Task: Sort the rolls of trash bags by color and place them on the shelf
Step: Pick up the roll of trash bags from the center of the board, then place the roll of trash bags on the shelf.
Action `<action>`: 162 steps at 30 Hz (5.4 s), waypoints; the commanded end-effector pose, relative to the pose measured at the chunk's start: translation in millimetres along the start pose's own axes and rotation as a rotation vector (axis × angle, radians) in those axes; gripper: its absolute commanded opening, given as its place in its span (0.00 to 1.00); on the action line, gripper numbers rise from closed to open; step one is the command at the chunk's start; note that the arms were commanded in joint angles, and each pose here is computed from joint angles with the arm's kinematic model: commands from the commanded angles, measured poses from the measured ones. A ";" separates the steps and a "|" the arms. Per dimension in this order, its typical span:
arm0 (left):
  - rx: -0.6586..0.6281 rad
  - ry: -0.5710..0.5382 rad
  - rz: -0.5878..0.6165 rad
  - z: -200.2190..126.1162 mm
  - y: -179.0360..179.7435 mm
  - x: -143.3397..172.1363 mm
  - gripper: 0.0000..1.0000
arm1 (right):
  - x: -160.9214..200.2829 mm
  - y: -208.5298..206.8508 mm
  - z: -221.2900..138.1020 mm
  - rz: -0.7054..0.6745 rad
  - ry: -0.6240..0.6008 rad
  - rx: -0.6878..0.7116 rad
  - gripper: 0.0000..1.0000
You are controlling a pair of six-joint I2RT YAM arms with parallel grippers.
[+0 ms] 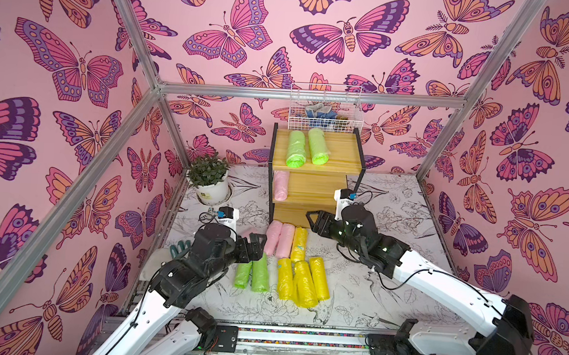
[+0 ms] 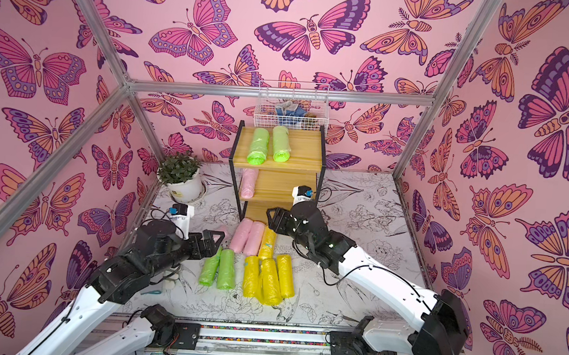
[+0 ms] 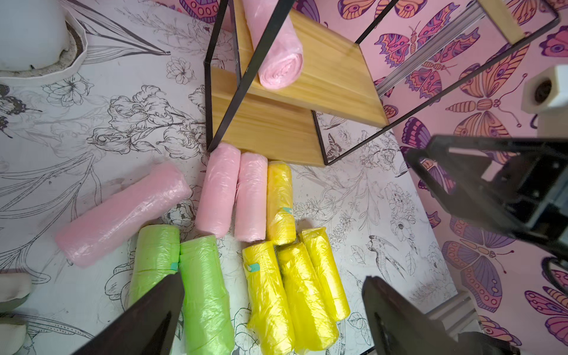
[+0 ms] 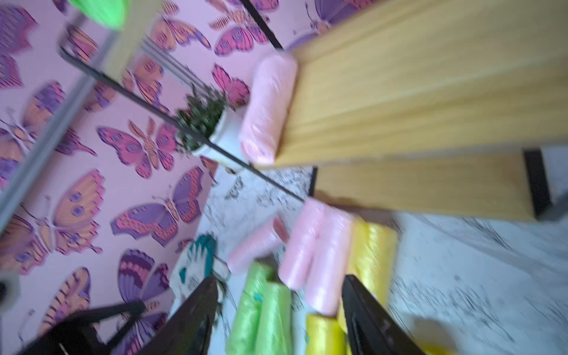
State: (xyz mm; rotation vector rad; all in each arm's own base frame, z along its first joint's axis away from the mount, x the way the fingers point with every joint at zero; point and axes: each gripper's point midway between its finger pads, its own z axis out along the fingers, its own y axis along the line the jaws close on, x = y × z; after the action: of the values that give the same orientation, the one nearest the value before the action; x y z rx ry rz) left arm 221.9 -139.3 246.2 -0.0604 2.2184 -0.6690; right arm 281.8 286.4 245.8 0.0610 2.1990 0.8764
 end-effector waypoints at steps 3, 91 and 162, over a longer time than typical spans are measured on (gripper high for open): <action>-0.007 0.057 -0.026 13.2 -0.5 13.4 0.95 | 95.8 -75.4 -30.0 -0.011 0.322 0.255 0.82; 0.015 0.012 -0.018 12.7 -3.8 12.1 0.96 | 13.9 -117.4 119.0 -0.013 -0.025 0.419 0.07; 0.010 0.026 0.005 15.8 -0.9 17.6 0.97 | 31.1 -161.8 104.7 -0.013 -0.009 0.388 0.75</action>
State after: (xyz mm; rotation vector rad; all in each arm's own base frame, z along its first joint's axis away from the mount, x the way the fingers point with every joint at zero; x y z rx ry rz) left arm 222.5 -152.6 229.9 -0.0369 2.2437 -0.6816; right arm 363.7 229.0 65.4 0.2328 2.3686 0.3879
